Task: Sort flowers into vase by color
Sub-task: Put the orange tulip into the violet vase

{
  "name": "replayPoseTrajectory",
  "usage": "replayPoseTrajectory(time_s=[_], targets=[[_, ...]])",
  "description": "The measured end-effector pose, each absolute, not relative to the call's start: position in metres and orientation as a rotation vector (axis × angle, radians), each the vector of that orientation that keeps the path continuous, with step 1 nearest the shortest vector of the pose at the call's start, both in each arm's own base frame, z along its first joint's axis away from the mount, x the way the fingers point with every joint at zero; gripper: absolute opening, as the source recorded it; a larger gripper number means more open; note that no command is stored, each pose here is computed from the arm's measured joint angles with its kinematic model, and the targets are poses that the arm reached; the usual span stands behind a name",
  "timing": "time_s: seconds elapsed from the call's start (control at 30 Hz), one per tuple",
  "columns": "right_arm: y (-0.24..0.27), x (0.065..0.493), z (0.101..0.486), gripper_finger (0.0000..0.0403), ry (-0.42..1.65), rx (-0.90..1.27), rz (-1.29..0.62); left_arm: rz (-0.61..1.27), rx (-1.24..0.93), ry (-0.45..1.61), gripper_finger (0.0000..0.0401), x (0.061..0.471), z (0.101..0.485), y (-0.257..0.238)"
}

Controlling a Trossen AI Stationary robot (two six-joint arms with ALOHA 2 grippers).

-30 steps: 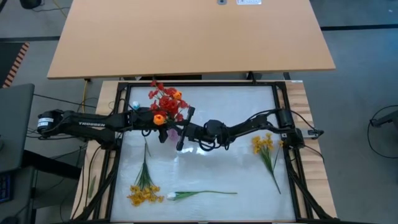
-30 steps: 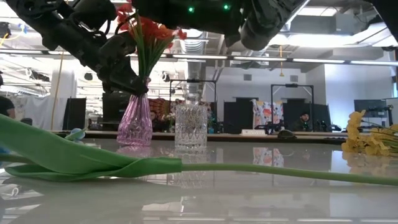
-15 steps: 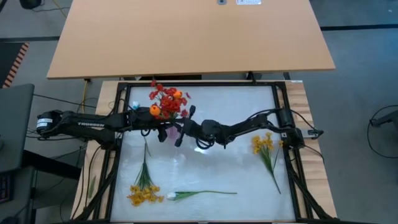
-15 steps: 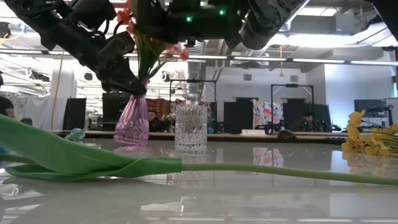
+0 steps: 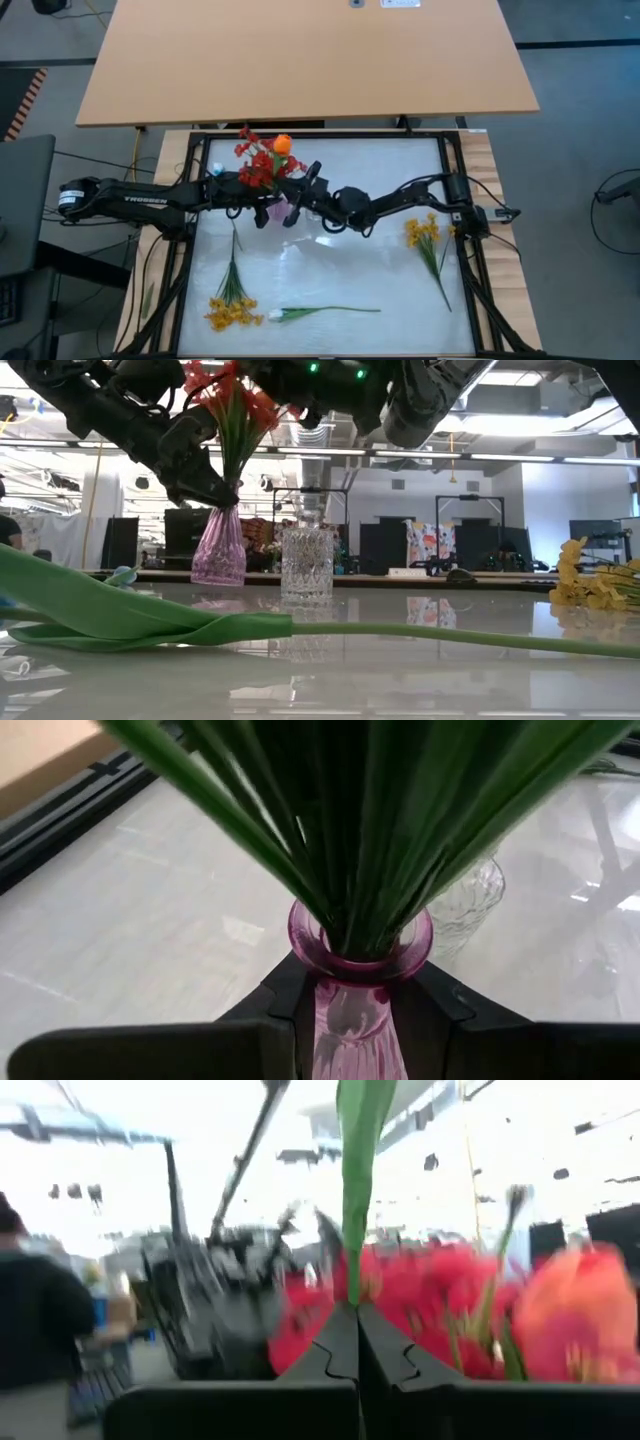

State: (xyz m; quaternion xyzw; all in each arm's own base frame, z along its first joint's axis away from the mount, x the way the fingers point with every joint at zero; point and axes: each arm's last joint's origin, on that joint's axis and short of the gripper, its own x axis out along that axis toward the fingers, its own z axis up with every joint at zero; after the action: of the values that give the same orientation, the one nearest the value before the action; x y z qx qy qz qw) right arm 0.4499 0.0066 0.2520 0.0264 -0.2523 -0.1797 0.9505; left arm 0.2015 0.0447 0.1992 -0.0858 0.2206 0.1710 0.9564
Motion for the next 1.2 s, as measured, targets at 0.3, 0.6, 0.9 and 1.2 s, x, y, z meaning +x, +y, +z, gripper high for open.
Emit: replayPoseTrajectory(time_s=[0.3,0.6,0.9,1.2], targets=[[0.01,0.453,0.24,0.0016,-0.445,0.066,-0.347,0.357,-0.174,0.446,0.0079,0.201,0.199,0.045],[0.034,0.45,0.258,0.0016,-0.389,-0.317,-0.382,0.312,-0.225,0.454,0.0079,0.201,0.198,0.043],[0.037,0.438,0.296,0.0016,-0.309,-0.343,-0.387,0.325,-0.17,0.432,0.0089,0.202,0.201,0.044],[0.039,0.411,0.339,0.0016,-0.204,-0.36,-0.351,0.433,-0.046,0.304,0.0092,0.204,0.197,0.056]])
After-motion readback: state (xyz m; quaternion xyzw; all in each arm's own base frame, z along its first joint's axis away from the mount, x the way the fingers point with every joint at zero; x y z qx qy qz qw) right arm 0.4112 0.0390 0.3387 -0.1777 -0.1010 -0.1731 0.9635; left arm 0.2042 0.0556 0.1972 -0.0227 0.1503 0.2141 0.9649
